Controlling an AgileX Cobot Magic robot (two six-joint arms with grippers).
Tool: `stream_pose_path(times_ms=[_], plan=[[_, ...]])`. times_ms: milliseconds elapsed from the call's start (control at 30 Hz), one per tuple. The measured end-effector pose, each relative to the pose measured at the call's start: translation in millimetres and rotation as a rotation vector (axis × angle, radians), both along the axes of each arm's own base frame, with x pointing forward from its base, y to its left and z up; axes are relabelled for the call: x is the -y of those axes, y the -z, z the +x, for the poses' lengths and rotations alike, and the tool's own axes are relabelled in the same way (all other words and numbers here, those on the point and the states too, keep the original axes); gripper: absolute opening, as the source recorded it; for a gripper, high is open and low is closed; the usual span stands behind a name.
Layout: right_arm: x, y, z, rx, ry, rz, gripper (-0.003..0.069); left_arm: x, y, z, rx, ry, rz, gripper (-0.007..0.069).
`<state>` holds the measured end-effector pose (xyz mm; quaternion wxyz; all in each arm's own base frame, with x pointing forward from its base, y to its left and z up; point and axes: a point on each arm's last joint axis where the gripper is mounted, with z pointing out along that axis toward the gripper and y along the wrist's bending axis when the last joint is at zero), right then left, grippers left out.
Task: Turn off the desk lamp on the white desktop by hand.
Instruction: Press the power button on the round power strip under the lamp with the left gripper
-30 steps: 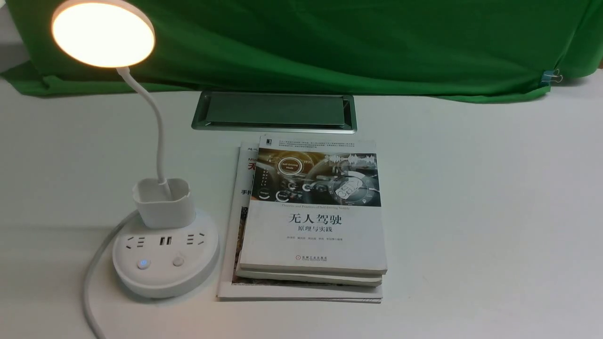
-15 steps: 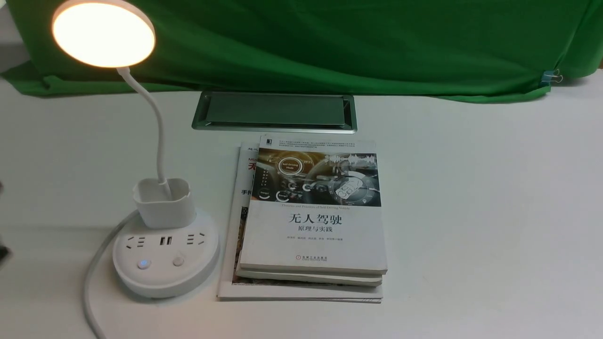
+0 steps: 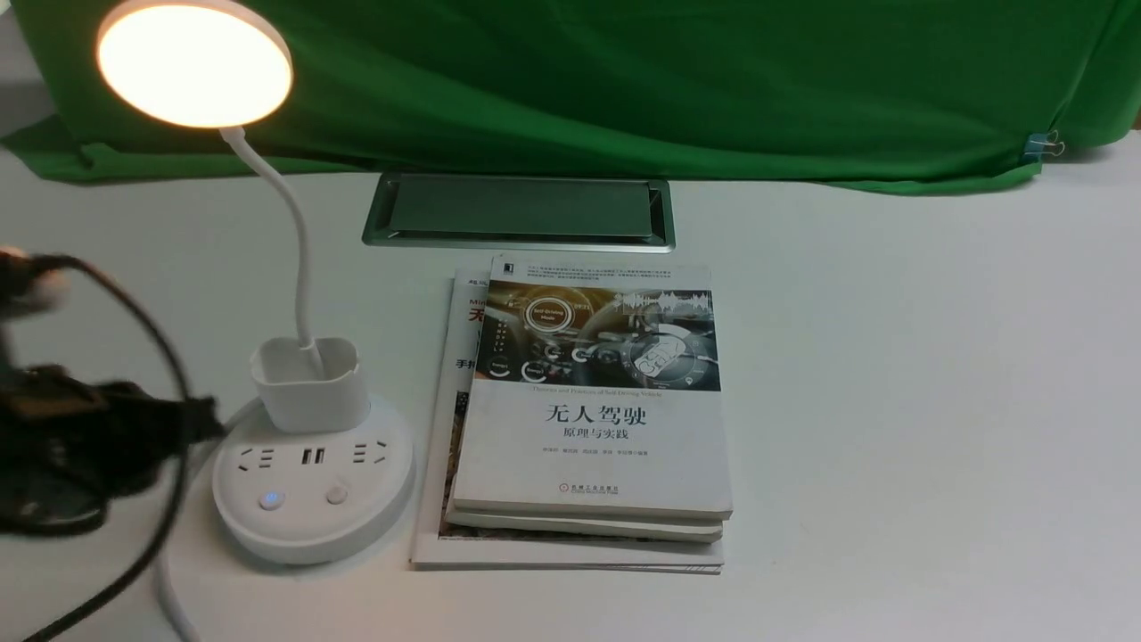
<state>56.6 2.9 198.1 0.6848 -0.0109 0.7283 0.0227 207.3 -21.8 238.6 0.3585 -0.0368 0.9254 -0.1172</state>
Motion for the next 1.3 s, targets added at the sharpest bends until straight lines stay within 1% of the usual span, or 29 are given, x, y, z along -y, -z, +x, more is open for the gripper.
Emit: stream_pose_path(times_ms=[67,133,167,233,267,367,533,667,900,1000,1067,1100,1300], plan=[[0.0,0.0,0.0,0.0,0.0,0.0,0.0036,13.7,-2.5,15.8,-0.075,0.123,0.015,0.0019],[0.0,0.0,0.0,0.0,0.0,0.0,0.0036,27.1,-4.9,26.1,-0.11,0.207,0.041,0.0019],[0.0,0.0,0.0,0.0,0.0,0.0,0.0036,39.1,-4.4,32.4,-0.143,0.252,0.067,0.0019],[0.0,0.0,0.0,0.0,0.0,0.0,0.0036,46.6,-1.4,38.6,-0.178,0.283,0.12,0.0019],[0.0,0.0,0.0,0.0,0.0,0.0,0.0036,56.8,4.2,41.9,-0.224,0.298,0.168,0.0019],[0.0,-0.1,0.0,0.001,0.0,0.0,0.0036,74.2,22.6,49.7,-0.293,0.316,0.297,0.0019],[0.0,-0.1,0.0,0.001,0.0,0.0,0.0036,82.7,43.8,57.0,-0.34,0.321,0.355,0.0019],[0.0,-0.1,0.0,0.001,0.0,0.0,0.0036,83.8,50.2,60.4,-0.34,0.324,0.368,0.0019],[0.0,-0.1,0.0,0.001,0.0,0.0,0.0036,86.1,41.2,68.4,-0.292,0.332,0.382,0.0019],[0.0,-0.1,0.0,0.001,0.0,0.0,0.0036,87.3,47.2,67.8,-0.306,0.327,0.364,0.0019],[0.0,-0.1,0.0,0.001,0.0,0.0,0.0036,86.8,59.4,65.4,-0.339,0.329,0.363,0.0019],[0.0,-0.1,0.0,0.001,0.0,0.0,0.0036,87.4,61.3,66.1,-0.325,0.332,0.36,0.0019],[0.0,-0.1,0.0,0.001,0.0,0.0,0.0036,87.7,57.6,67.1,-0.303,0.333,0.359,0.0019]])
